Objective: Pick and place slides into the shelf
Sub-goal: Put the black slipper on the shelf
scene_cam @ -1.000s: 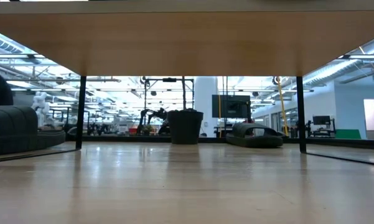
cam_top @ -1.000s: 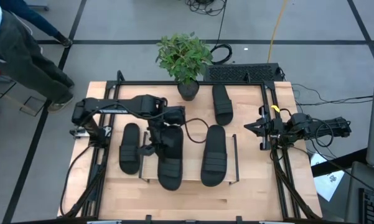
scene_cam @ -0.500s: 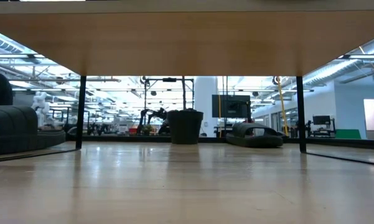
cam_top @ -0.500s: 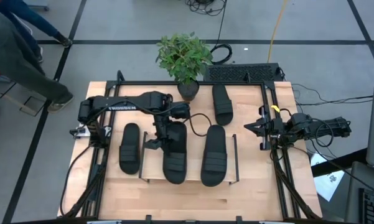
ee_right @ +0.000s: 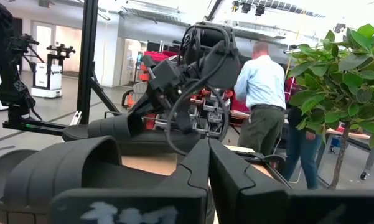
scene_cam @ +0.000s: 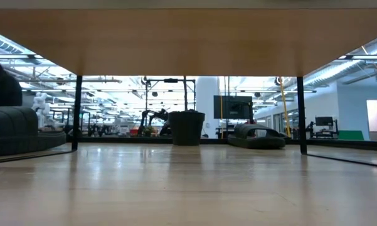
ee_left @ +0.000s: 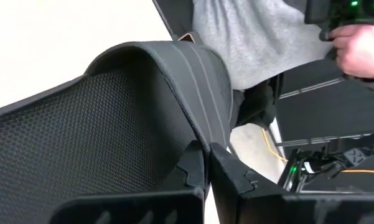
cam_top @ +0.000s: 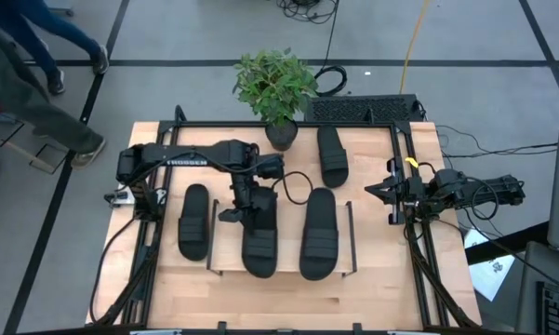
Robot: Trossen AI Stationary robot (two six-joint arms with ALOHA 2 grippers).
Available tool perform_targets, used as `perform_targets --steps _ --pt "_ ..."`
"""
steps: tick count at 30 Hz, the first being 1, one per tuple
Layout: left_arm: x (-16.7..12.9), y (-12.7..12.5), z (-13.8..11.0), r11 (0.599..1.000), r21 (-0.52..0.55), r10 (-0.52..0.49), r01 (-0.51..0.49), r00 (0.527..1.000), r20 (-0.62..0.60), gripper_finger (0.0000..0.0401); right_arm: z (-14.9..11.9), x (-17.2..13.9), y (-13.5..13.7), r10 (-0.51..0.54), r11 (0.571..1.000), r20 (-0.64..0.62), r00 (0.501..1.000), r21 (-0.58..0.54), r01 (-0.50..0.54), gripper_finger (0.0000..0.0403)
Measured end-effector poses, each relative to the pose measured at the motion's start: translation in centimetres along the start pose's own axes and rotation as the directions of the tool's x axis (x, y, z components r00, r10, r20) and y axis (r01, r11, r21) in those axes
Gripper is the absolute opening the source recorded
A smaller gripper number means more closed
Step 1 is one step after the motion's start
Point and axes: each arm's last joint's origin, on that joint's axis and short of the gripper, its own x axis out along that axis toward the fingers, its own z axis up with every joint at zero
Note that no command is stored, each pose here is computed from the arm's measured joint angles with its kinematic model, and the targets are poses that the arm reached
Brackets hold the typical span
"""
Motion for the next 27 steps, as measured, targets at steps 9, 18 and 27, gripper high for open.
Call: perform_targets --steps 9,18,27 --pt "0.4 1.0 -0.7 1.0 -0.021 -0.013 0.013 1.0 0.011 0.0007 0.0 0.0 0.0 0.0 1.0 0.0 1.0 0.0 0.0 0.0" --pt "0.3 1.2 -0.7 0.999 -0.054 0.006 -0.006 1.0 0.012 0.0033 0.0 0.0 0.0 0.0 1.0 0.0 1.0 0.0 0.0 0.0" --pt "0.2 1.2 -0.6 0.995 -0.093 0.023 -0.021 1.0 0.019 0.013 0.0 0.0 0.0 0.0 1.0 0.0 1.0 0.0 0.0 0.0"
